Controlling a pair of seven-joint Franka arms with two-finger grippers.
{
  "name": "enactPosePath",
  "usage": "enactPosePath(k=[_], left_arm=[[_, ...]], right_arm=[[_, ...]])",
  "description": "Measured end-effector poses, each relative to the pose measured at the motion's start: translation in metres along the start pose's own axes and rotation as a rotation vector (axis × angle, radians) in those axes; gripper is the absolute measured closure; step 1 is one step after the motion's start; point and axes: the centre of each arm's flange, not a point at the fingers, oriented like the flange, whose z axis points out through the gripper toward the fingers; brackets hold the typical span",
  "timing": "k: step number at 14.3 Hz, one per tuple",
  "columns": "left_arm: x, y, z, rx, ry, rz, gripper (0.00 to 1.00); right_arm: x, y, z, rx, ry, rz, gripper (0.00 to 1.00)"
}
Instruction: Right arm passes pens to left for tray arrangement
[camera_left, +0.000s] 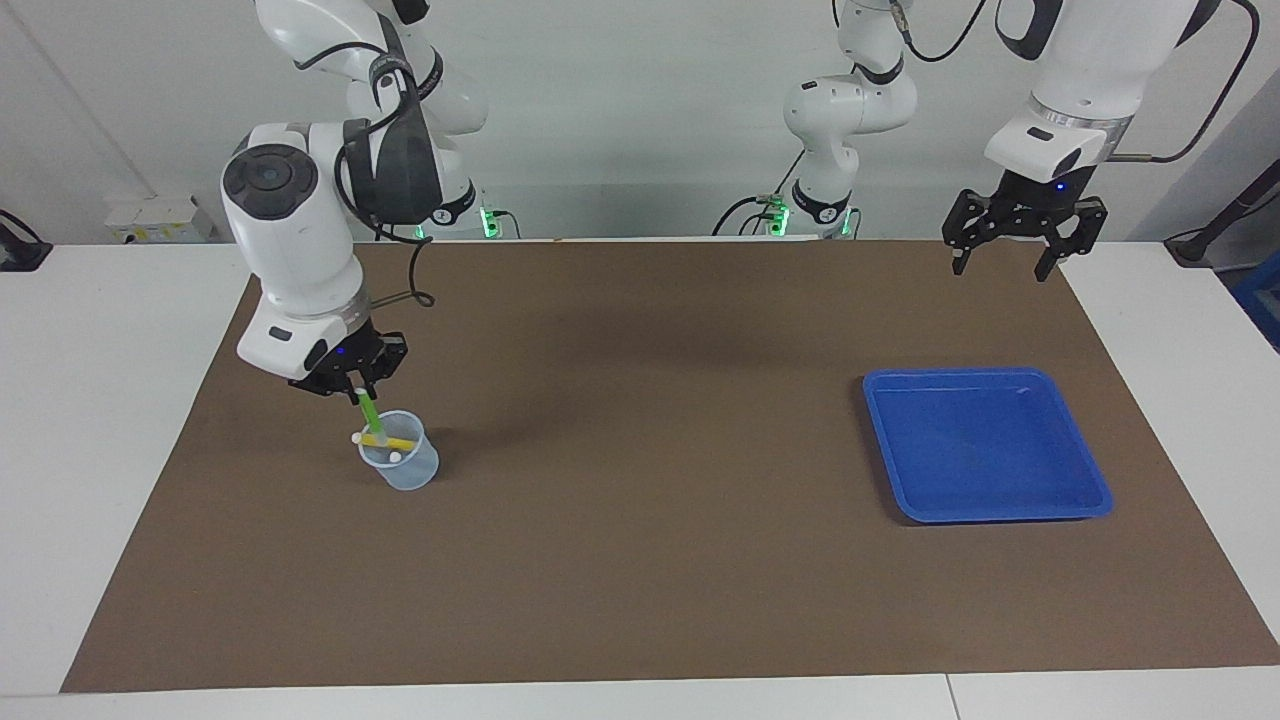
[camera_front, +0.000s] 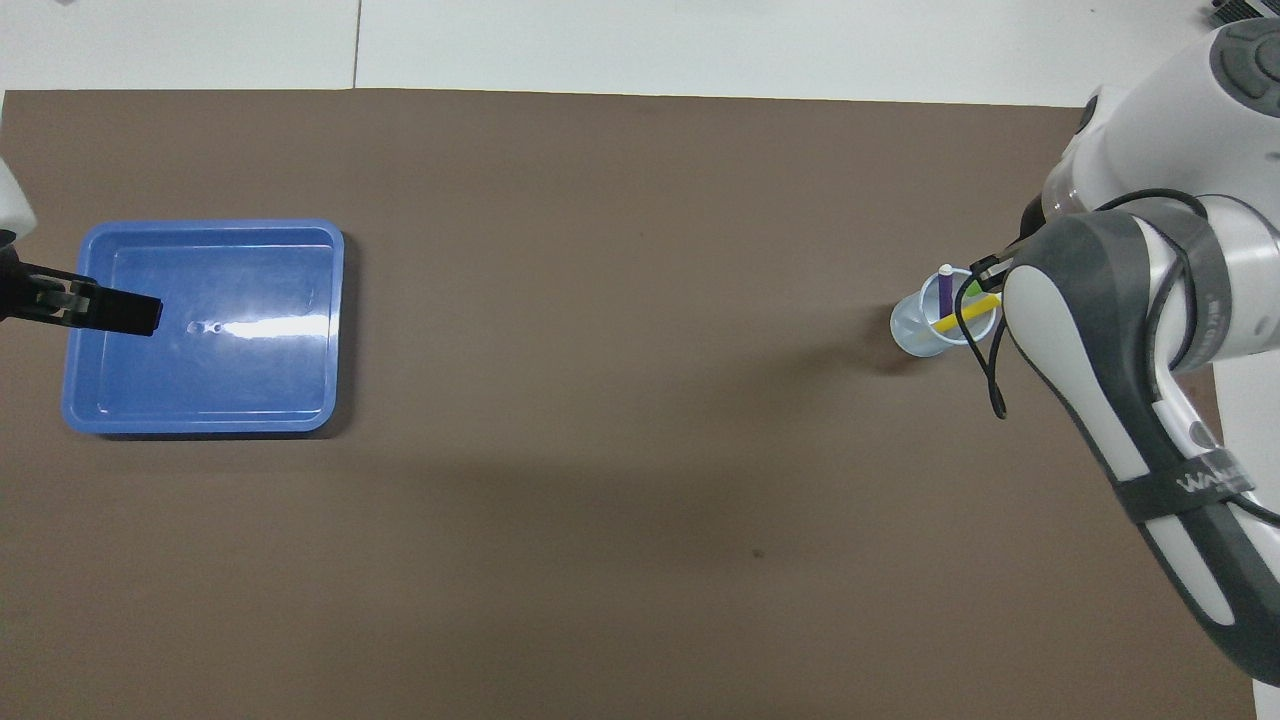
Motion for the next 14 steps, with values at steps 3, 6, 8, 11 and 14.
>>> enactPosePath(k=[3, 6, 8, 11, 14], left_arm=[[0.000, 0.000, 0.000, 0.000, 0.000, 0.000, 0.00], [0.000, 0.000, 0.000, 0.000, 0.000, 0.000, 0.00], [0.000, 0.000, 0.000, 0.000, 0.000, 0.000, 0.00], [-0.001, -0.002, 0.000, 0.000, -0.002, -0.007, 0.00], [-0.006, -0.027, 0.002, 0.004, -0.006, -0.055, 0.00]], right_arm=[[0.002, -0.027, -0.033, 0.001, 0.021, -0.028, 0.83], [0.008, -0.058, -0.052, 0.070, 0.064, 0.058, 0.83], [0.014, -0.082, -0.061, 0.178, 0.091, 0.176, 0.83], [0.026, -0.114, -0.077, 0.390, 0.129, 0.446, 0.83], [0.036, -0.156, -0.085, 0.492, 0.100, 0.603, 0.83]])
